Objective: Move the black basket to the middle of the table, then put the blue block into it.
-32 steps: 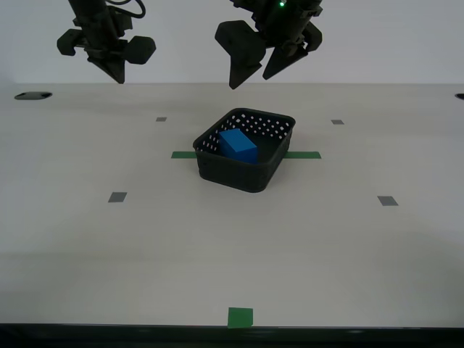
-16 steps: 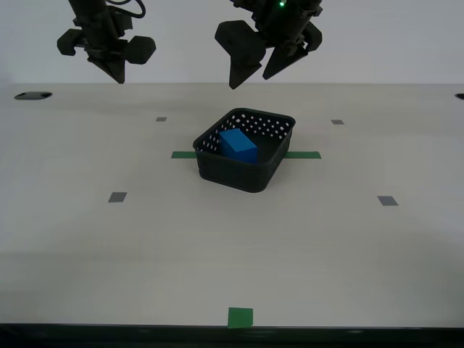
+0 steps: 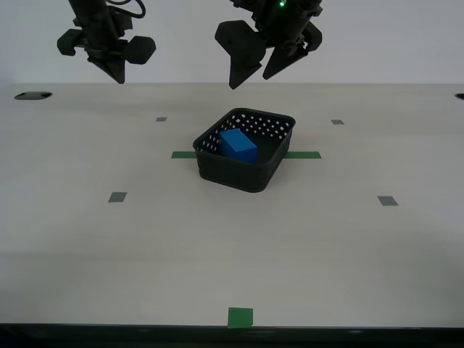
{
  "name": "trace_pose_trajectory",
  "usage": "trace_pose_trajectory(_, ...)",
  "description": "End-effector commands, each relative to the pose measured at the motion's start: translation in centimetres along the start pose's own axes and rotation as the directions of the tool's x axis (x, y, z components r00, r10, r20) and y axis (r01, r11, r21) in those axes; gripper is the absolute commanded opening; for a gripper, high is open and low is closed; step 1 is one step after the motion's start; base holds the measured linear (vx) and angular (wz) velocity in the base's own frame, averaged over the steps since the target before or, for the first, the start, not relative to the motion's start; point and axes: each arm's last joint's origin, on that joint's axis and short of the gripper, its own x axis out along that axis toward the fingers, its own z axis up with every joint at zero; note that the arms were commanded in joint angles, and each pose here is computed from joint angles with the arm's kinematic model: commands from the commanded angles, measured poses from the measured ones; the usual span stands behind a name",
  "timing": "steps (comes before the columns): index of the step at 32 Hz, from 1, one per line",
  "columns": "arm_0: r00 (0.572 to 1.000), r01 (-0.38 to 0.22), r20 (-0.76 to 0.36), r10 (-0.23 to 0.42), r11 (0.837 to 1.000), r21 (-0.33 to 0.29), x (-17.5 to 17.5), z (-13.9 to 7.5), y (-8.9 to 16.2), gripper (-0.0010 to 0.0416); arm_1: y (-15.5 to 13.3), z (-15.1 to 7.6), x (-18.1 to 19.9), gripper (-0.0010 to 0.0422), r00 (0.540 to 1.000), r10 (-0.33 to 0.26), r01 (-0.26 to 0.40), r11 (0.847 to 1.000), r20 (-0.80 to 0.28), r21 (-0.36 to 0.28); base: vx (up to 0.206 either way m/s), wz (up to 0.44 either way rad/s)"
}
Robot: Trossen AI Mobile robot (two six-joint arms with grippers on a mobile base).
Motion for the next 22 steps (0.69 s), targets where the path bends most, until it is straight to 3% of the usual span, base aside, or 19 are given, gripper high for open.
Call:
trace_pose_trajectory(1, 1.0, 0.001, 0.001, -0.001, 1.0, -0.002, -0.03, 0.03, 0.01, 0.0389, -0.02, 0.03, -0.04, 0.0, 1.0, -0.002, 0.002, 1.0, 0.002, 0.002, 0.0, 0.0)
trace_pose_trajectory(22, 1.0, 0.001, 0.001, -0.001, 1.0, -0.002, -0.03, 0.03, 0.01, 0.0389, 0.0, 0.03, -0.04, 0.0, 1.0, -0.002, 0.002, 1.0, 0.002, 0.002, 0.0, 0.0)
